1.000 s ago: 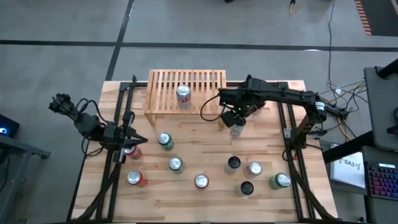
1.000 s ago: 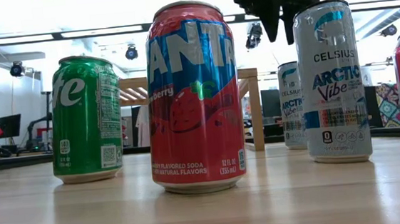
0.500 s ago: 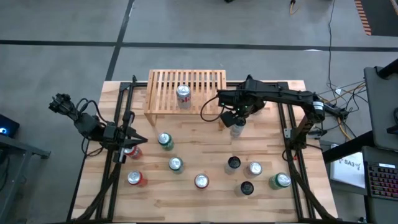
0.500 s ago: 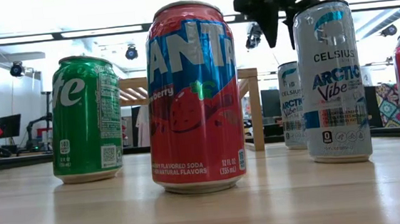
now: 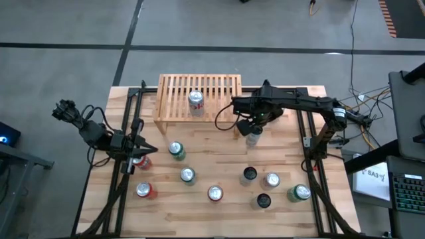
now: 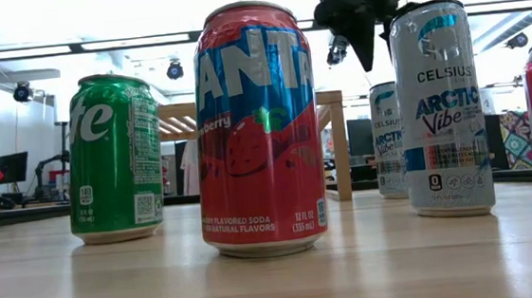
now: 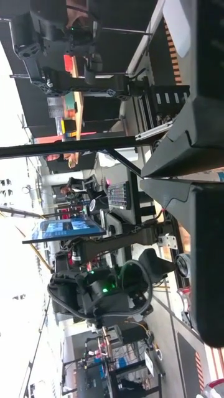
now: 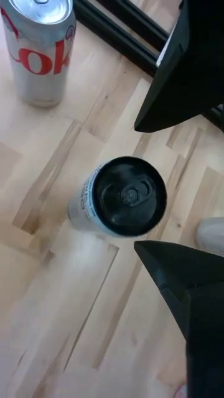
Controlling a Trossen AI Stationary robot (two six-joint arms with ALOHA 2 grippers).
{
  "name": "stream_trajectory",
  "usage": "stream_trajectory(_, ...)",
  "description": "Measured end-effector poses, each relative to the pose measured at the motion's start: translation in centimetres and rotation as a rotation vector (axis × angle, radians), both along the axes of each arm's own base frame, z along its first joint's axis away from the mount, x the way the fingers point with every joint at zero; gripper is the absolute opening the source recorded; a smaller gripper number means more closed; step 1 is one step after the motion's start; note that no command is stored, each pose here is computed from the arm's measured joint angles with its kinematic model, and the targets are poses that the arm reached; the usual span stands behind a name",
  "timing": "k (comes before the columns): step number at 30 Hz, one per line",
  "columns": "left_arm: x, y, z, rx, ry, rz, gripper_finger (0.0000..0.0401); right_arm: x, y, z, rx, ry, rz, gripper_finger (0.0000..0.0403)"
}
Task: Place canned beverage on shelf
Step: Put the top blue soda can on the shelf
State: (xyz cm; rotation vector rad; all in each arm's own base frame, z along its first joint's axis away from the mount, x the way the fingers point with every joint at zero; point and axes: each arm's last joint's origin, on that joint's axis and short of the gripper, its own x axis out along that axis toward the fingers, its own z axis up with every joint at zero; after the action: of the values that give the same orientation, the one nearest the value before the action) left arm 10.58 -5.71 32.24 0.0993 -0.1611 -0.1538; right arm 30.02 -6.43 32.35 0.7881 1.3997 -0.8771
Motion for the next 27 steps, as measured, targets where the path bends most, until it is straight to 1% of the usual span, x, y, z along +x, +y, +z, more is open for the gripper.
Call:
stream_trajectory(10, 0.0, 0.0, 0.0, 0.000, 0.000, 0.000, 0.0000, -0.1, 0.0, -2.0, 0.012, 0.054, 0.018, 0.0288)
stream_trajectory(21, 0.0, 0.0, 0.0, 0.000, 0.001, 0.000, 0.0000, -0.5, -0.2, -1.5, 0.008, 0.029, 0.021, 0.0288)
stream_trajectory(27, 0.0, 0.0, 0.0, 0.001, 0.001, 0.000, 0.0000, -0.6, -0.2, -1.2, 0.004, 0.009, -0.029, 0.0288)
